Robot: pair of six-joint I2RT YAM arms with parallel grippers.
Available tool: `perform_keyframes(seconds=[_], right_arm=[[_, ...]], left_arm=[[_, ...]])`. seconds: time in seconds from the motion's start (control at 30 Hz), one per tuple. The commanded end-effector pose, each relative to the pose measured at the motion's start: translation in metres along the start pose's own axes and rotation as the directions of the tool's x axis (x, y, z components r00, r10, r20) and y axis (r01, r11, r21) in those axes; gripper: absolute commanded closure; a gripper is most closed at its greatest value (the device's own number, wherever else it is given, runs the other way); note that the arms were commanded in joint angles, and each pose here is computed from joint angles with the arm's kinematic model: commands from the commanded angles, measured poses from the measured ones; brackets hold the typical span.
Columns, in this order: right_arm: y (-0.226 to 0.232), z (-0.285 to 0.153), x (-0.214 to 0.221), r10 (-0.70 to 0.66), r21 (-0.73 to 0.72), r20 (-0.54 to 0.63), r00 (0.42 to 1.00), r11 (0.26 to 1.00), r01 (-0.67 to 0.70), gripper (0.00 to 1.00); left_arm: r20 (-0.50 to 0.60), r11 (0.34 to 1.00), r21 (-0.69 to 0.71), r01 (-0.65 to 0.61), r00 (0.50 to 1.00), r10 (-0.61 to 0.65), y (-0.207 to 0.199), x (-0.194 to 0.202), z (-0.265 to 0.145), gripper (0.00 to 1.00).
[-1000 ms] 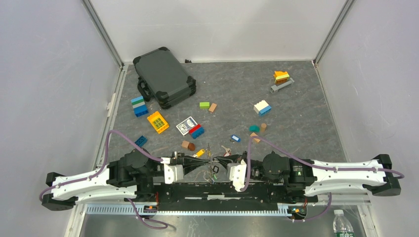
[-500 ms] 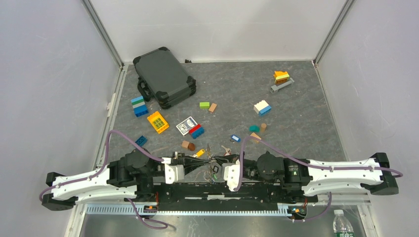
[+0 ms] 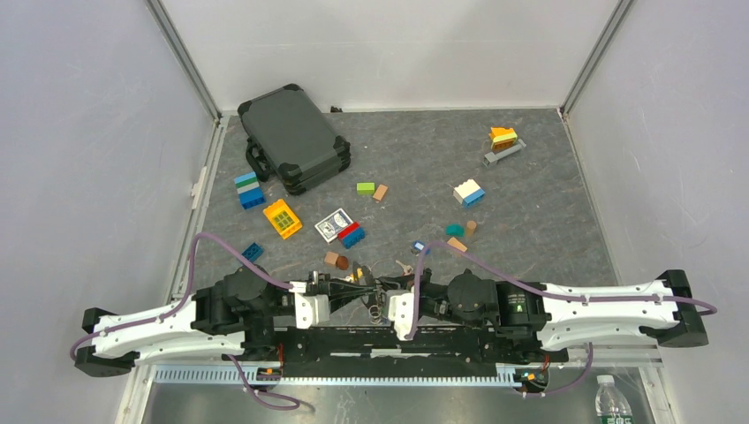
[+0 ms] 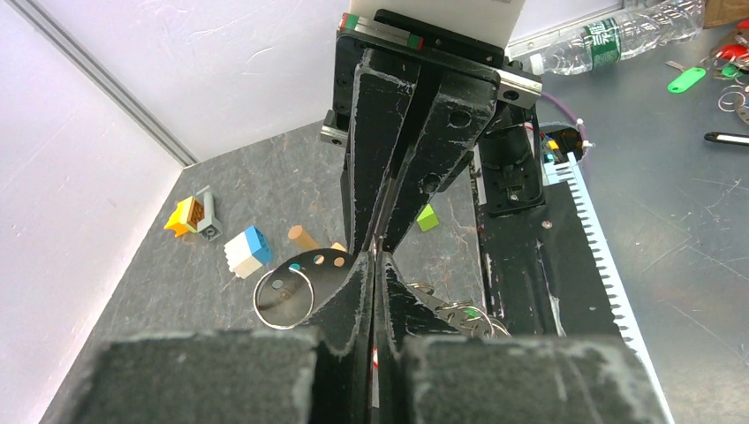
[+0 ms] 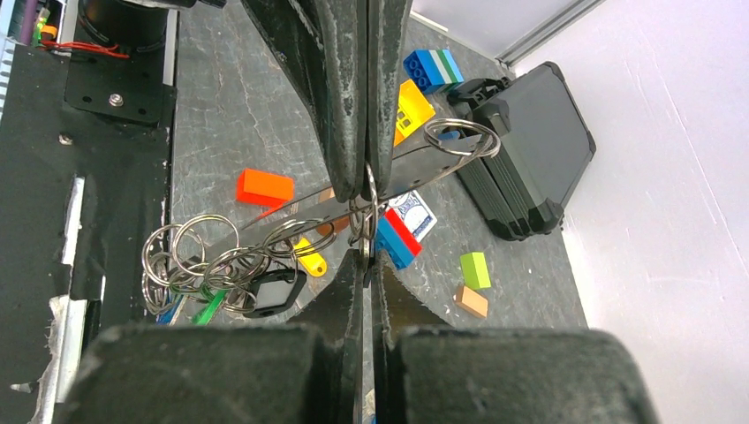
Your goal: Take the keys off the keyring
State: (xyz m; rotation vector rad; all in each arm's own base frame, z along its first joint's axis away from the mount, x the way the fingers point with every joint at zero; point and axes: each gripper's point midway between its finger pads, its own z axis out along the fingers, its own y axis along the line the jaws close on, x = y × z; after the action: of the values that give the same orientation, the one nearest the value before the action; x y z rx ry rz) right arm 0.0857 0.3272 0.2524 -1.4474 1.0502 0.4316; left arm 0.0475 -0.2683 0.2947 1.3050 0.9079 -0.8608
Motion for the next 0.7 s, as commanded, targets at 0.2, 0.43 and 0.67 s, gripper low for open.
perform_keyframes(seconds=[0.2, 0.43, 0.67], right_arm=[[-0.02, -0.007, -0.011, 0.008, 0.064, 0.01, 1.0, 0.998, -0.009, 1.0], [-0.025, -0.017, -0.021, 0.03, 0.081, 0.091, 0.995, 0.996, -0.037, 1.0], [-0.022, -0.02, -0.021, 0.022, 0.068, 0.098, 0.995, 0.997, -0.028, 1.0]], left_arm=[[0.091, 1.0, -0.019, -0.01, 0.996, 0.011, 0.007, -0.024, 0.001, 0.98], [0.094, 1.0, -0.023, -0.008, 0.996, 0.01, 0.007, -0.025, 0.0, 0.98], [0.093, 1.0, -0.021, -0.006, 0.996, 0.008, 0.007, -0.025, 0.001, 0.98]])
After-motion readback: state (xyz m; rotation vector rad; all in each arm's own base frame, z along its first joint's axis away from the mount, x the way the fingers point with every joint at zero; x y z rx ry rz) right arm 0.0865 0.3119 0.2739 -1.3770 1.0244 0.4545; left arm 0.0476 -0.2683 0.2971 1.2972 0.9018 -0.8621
